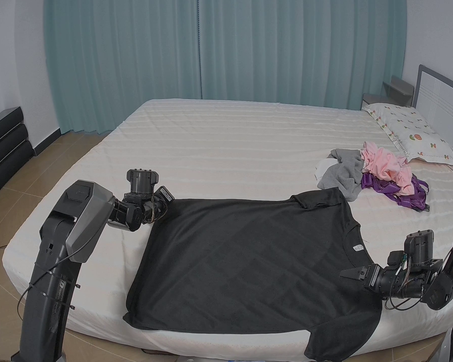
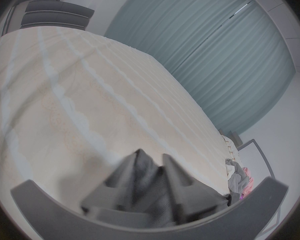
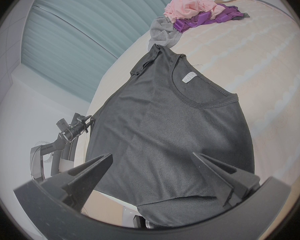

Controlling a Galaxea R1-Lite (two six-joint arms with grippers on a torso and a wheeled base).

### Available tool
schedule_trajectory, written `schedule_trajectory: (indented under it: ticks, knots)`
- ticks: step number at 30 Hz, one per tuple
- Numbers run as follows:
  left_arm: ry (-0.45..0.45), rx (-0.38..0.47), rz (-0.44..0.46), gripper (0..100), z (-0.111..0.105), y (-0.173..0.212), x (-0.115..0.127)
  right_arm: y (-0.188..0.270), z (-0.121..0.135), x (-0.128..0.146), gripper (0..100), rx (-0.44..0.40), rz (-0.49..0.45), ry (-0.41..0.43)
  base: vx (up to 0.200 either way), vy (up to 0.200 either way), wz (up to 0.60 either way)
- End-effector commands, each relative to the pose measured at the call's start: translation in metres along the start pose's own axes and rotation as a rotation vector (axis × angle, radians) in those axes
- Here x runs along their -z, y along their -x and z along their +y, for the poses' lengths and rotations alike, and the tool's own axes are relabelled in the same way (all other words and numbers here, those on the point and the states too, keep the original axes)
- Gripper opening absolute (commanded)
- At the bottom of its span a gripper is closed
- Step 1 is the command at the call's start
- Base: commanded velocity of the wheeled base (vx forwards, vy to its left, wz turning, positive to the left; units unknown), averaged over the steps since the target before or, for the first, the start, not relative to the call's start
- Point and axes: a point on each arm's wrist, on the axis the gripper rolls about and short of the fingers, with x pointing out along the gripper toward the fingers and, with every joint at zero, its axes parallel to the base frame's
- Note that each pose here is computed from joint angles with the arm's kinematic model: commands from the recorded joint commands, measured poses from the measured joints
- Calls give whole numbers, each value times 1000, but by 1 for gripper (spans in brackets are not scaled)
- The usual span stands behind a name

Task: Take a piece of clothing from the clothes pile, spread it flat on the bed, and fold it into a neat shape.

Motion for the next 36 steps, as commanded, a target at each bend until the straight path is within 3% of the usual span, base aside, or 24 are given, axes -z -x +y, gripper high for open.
schedule_trajectory:
  ticks: [1,10,25,26,33,36]
  knots:
    - [0,1,-16,0,1,-3,-2,0,0,0,100,0,2,-1,0,0,0]
    - [3,4,-84,0,-1,-7,-16,0,0,0,100,0,-1,-2,0,0,0]
    - [3,-25,-73,0,4,-14,-14,-1,0,0,100,1,0,-2,0,0,0]
    - [2,-28,-70,100,4,-14,-14,-1,0,0,100,1,0,-2,0,0,0]
    - [10,-82,-37,100,6,-4,-18,0,-1,-1,100,2,-4,-6,0,0,0]
    - [31,-91,-40,100,-3,30,-41,1,-2,-1,100,6,-3,-11,0,0,0]
